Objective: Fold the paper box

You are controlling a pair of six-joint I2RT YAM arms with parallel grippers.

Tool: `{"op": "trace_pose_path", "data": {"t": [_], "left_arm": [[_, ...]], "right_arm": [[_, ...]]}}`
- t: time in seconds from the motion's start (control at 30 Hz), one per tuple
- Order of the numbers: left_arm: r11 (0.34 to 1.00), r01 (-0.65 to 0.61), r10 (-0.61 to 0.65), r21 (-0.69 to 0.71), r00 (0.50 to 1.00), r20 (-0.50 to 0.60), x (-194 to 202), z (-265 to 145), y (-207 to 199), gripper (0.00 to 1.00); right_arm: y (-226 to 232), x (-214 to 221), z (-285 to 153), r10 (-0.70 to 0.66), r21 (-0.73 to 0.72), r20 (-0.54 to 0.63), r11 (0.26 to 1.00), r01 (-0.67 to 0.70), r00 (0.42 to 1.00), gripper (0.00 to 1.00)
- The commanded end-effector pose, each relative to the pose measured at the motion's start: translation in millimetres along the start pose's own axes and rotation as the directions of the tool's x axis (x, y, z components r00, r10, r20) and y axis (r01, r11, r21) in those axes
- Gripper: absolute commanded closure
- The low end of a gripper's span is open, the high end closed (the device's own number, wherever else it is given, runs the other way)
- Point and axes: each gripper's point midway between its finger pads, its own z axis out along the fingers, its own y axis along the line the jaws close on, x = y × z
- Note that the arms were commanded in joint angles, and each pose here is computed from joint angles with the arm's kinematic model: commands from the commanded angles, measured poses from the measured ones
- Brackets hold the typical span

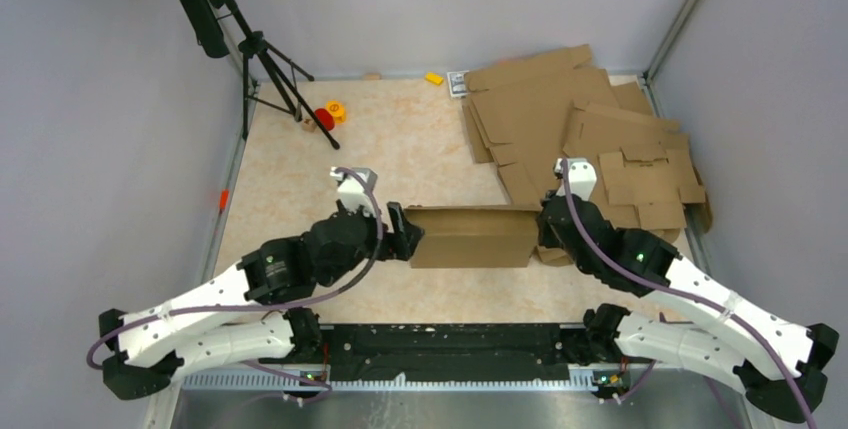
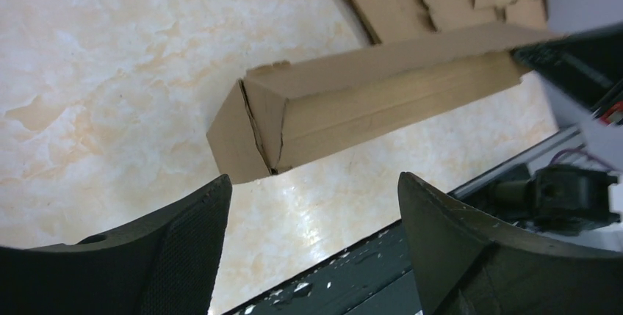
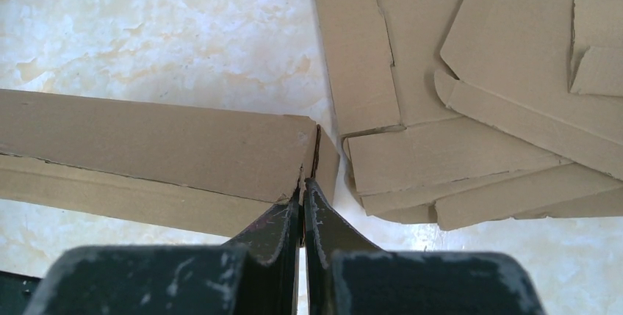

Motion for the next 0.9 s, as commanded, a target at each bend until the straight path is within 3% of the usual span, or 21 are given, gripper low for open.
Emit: {"op": "trace_pose_path", "data": {"t": [0.0,0.07,0.2,0.37,0.53,0.73,0.87], "left_arm": [[0.994,0.101,-0.105,0.047,0.991,0.080,-38.1,-17.8,-6.5,0.14],[0.992,0.123,-0.126,0.037,0.987,0.097,-46.1,-16.0,-2.0,0.10],[0.979,0.203,-0.203,0.037,0.979,0.012,-50.7,2.9,0.7,0.09],[0.964,0.260,-0.258,0.061,0.966,-0.029,-58.2,19.4,-2.6,0.17],[0.962,0.268,-0.262,0.060,0.961,-0.091,-38.8,26.3,-1.3,0.35],[0.940,0.320,-0.305,0.115,0.943,-0.134,-13.0,29.8,-1.7,0.54],[0.938,0.335,-0.316,0.094,0.933,-0.173,3.7,35.9,3.5,0.59]], "right_arm": [[6.4,-7.4,-4.9,0.004,-0.047,0.036,0.999,-0.002,0.999,1.00],[6.0,-7.9,-6.3,0.004,-0.051,0.038,0.999,-0.002,0.999,1.00],[7.0,-7.9,-9.8,0.008,-0.070,0.036,0.998,-0.006,0.999,1.00],[5.1,-0.8,-10.7,0.007,-0.073,0.016,0.997,-0.006,1.000,1.00],[4.7,3.5,-9.7,0.008,-0.074,0.005,0.997,-0.007,1.000,0.99],[4.2,7.7,-6.5,-0.011,-0.060,-0.014,0.998,0.010,1.000,0.78],[4.3,3.2,-9.1,-0.018,-0.060,-0.011,0.998,0.018,1.000,0.67]]}}
